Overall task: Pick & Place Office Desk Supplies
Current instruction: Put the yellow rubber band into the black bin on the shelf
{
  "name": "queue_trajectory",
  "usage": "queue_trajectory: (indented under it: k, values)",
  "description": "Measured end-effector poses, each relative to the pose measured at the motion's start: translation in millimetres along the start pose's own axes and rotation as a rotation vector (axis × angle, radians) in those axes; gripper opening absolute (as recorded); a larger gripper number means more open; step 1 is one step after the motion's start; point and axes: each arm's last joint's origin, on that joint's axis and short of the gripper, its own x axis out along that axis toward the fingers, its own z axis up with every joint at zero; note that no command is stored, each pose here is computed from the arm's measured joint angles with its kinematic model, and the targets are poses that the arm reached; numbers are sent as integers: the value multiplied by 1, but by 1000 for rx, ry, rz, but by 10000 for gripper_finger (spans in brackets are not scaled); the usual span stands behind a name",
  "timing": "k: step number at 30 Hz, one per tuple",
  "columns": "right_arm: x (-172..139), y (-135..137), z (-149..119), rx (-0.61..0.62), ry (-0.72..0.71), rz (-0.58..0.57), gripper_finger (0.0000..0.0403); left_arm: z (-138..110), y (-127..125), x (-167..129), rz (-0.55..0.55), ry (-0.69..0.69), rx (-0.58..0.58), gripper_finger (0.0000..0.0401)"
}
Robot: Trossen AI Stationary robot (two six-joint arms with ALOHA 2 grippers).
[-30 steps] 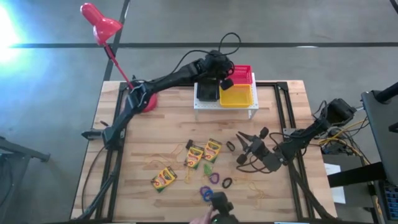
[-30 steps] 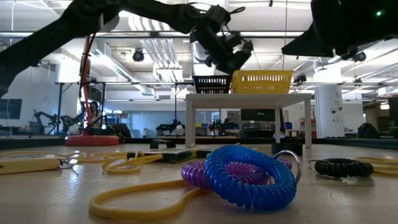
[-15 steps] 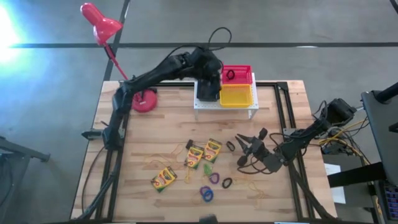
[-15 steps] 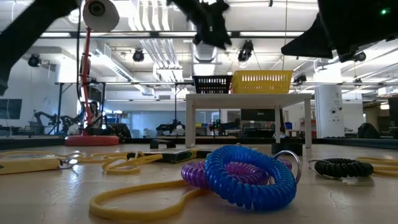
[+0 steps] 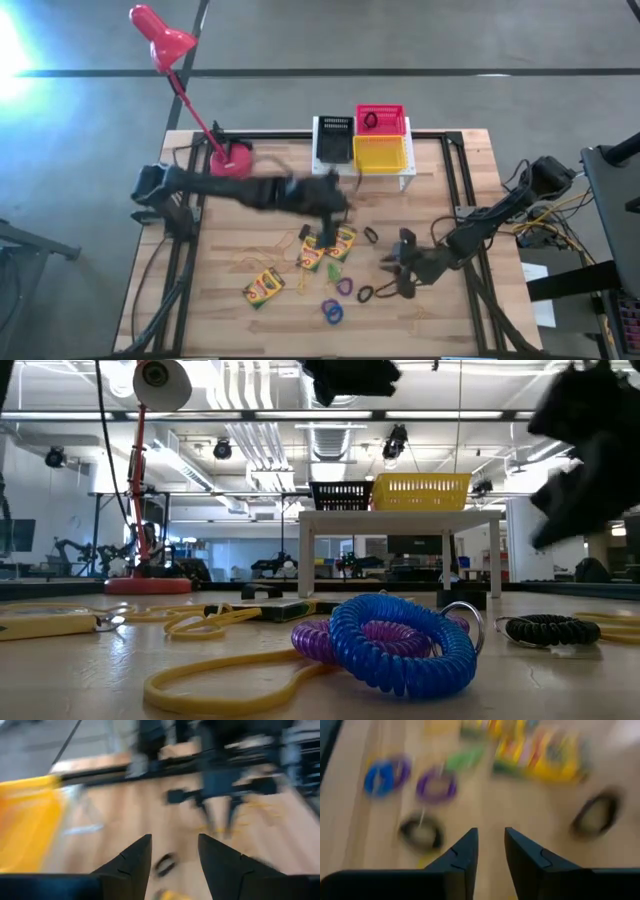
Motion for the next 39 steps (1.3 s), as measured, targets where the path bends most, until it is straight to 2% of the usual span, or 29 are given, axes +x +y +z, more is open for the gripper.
queue_trajectory:
  k: [4, 7, 10, 13, 18, 23, 25, 28, 31, 34, 37, 39]
  values:
    - [4, 11, -13, -95, 151, 164, 119, -30, -38, 14, -64, -154, 60, 163]
    - [6, 16, -22, -205, 208, 214, 128, -46, -47, 15, -65, -282, 61, 163]
    - [12, 17, -26, -311, 213, 206, 132, -57, -47, 15, -54, -371, 35, 163]
    - [19, 15, -34, -380, 247, 179, 129, -57, -40, 12, -29, -423, 11, 163]
    - [30, 14, -44, -422, 279, 138, 124, -57, -29, 13, 2, -416, -40, 163]
    - [36, 13, -48, -465, 292, 128, 130, -58, -25, 13, 12, -416, -44, 163]
    - [36, 13, -48, -466, 290, 122, 116, -57, -23, 13, 17, -418, -45, 163]
    - [36, 12, -49, -447, 288, 121, 74, -54, -22, 13, 21, -421, -43, 163]
    - [34, 12, -47, -359, 287, 113, 24, -51, -22, 8, 20, -402, -33, 163]
    - [28, 17, -43, -239, 274, 102, 14, -42, -20, -9, 25, -372, 7, 163]
    - [19, 30, -31, -207, 173, 77, 9, -38, -17, -31, 22, -309, 7, 163]
    - [11, 44, -15, -178, -1, 50, 8, -39, -17, -45, 8, -248, -23, 163]
